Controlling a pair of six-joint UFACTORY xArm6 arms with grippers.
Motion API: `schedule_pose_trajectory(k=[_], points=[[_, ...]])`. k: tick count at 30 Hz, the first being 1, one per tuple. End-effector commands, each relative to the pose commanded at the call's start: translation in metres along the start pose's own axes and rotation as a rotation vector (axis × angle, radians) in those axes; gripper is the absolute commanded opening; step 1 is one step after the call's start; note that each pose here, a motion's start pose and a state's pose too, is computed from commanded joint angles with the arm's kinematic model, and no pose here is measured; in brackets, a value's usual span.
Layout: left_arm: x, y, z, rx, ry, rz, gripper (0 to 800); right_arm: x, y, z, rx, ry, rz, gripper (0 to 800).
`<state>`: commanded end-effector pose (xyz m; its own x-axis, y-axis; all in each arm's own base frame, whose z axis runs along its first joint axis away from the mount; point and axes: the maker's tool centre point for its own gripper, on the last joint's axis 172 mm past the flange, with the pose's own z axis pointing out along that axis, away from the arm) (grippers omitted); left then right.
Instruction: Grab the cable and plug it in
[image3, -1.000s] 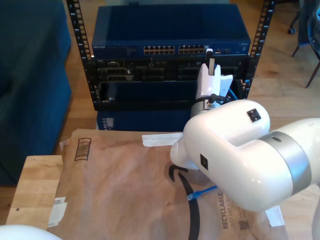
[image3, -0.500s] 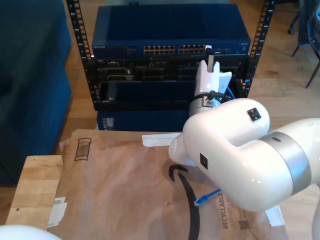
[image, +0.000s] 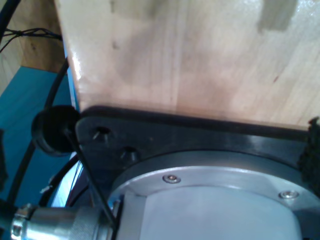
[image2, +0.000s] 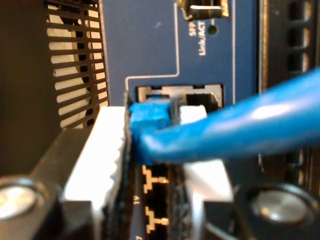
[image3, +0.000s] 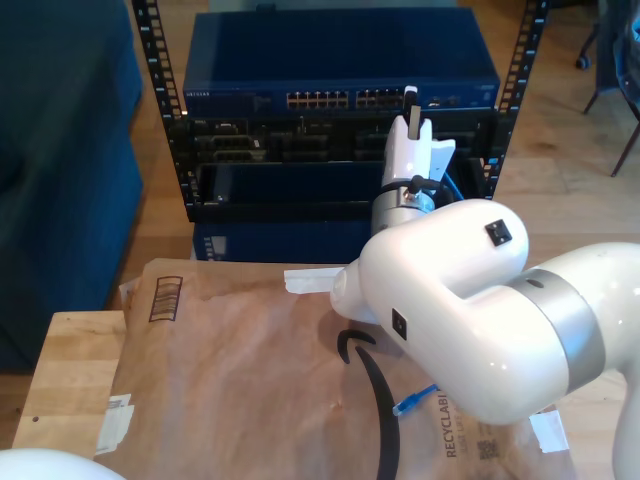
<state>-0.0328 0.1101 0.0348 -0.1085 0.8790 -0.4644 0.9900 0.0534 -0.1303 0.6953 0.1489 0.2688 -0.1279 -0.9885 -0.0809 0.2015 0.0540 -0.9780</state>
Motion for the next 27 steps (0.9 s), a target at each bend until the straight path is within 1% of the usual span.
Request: schedule_pose_trajectory(k=[1,2,3,5,8,12,14,19,22,25,27], points=[[0.0,0.0,0.0,0.0,0.002,0.0,800,0.0,-0.002,0.0,0.003,0.0,0.002,77],[0.0,0.0,0.0,0.0,0.0,0.002,800,0.0,-0.002,0.0,0.001,0.0,0.0,217],[0.0,0.0,0.0,0.0,0.0,0.0,800,0.001,-0.001,0.0,-0.003,0.001,-0.001,295],[0.0,0.0,0.0,0.0,0.002,0.001,800,0.002,-0.001,-0.001,-0.004,0.001,-0.002,367],[0.0,0.0,0.0,0.0,0.002,0.0,800,0.005,0.006,-0.004,-0.019,0.002,-0.013,373],[0.0,0.0,0.0,0.0,0.0,0.0,800,0.014,0.0,-0.018,-0.05,0.006,-0.031,480],[0.0,0.0,0.0,0.0,0.0,0.0,800,0.017,-0.005,-0.023,-0.058,0.005,-0.034,499],[0.0,0.0,0.0,0.0,0.0,0.002,800,0.023,-0.007,-0.033,-0.079,0.003,-0.047,515],[0.0,0.0,0.0,0.0,0.0,0.0,800,0.027,-0.019,-0.04,-0.087,-0.002,-0.052,525],[0.0,0.0,0.0,0.0,0.0,0.0,800,0.037,-0.037,-0.059,-0.109,-0.005,-0.062,534],[0.0,0.0,0.0,0.0,0.0,0.0,800,0.039,-0.037,-0.073,-0.166,-0.024,-0.068,555]])
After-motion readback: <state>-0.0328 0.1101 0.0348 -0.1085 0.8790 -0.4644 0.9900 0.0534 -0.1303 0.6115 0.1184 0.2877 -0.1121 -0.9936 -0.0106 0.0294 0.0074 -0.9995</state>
